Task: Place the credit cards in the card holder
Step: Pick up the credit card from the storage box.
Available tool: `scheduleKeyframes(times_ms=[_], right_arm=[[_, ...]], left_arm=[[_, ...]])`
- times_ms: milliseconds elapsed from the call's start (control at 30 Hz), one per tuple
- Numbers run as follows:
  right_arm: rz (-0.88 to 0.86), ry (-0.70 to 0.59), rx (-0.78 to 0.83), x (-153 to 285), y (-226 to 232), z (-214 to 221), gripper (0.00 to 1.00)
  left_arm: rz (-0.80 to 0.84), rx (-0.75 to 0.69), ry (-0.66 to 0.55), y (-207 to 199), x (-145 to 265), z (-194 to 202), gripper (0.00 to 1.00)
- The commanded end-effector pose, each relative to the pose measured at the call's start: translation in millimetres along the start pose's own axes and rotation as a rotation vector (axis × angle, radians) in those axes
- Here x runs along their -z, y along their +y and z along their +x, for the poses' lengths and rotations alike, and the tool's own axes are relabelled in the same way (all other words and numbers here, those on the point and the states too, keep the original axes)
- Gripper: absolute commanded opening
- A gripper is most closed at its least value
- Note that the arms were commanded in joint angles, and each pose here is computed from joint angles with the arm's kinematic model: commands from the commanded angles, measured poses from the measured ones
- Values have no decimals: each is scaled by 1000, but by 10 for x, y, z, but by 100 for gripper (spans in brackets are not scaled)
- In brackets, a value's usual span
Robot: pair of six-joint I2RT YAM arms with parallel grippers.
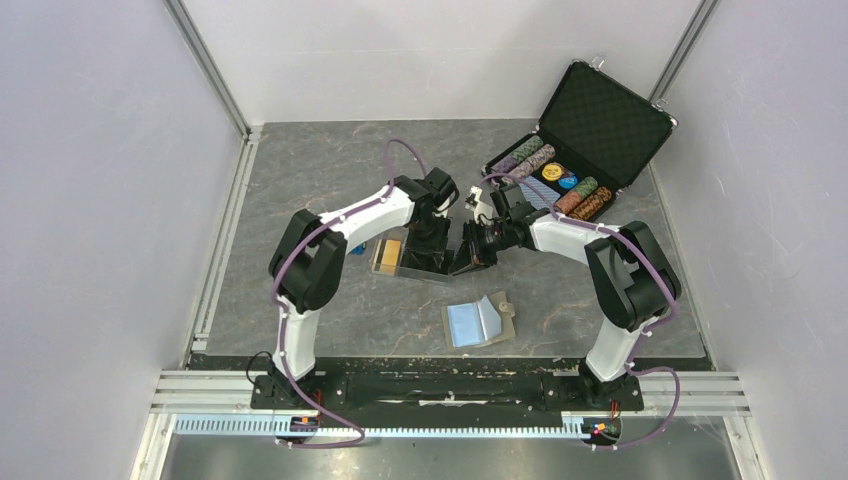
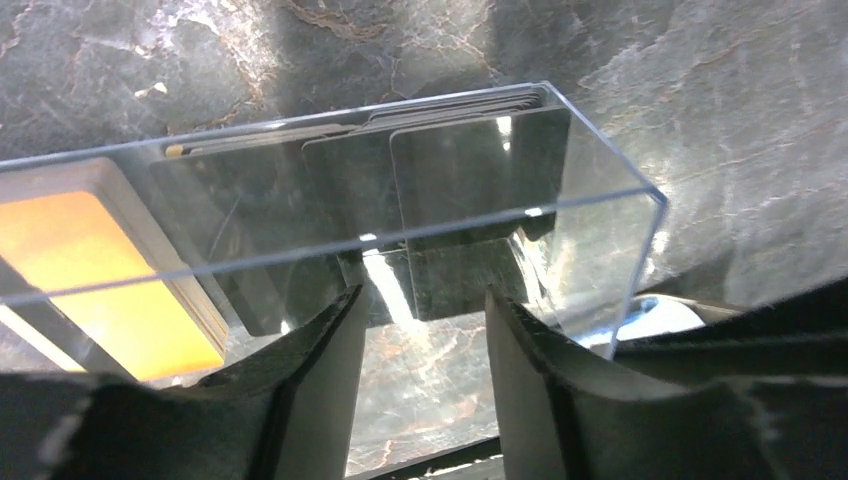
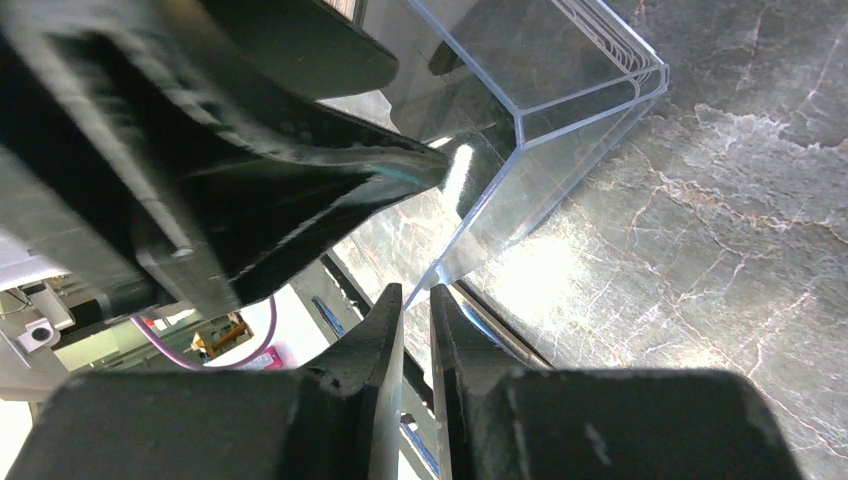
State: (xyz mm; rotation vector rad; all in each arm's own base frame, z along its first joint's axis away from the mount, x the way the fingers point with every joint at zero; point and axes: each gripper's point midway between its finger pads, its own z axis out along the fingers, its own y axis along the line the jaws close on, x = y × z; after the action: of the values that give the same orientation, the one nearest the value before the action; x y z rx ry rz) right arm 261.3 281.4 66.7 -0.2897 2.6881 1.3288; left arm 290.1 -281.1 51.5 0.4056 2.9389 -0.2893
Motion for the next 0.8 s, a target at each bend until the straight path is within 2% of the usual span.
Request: scheduleKeyframes(times_ms=[0,100,200,267,400,600,700,767], right_arm=[[-16,6,38,-3,47,39,15],[-16,6,39,-3,46,40,15],[-17,6,39,-5,51,35,15],[-18,6,39,-7,51,31,15],[-18,5,39,-4,56,23,15],[-18,8,37,-8,55,25,15],[-18,11,36,-10,51,29,15],[-19,10,37,-9,54,28,15]], left_arm=[[-62,-16,28,105,-139,-11,59],[-53,-18,51,95,-212,25,63],[21,-16,74,-43,-288,46,62],[76,-13,77,-147,-301,43,56],[145,-8,58,-287,-233,2,35],[174,0,26,-339,-135,-30,17],[146,-2,-8,-287,-60,-60,18],[122,-2,-32,-241,-10,-79,30]])
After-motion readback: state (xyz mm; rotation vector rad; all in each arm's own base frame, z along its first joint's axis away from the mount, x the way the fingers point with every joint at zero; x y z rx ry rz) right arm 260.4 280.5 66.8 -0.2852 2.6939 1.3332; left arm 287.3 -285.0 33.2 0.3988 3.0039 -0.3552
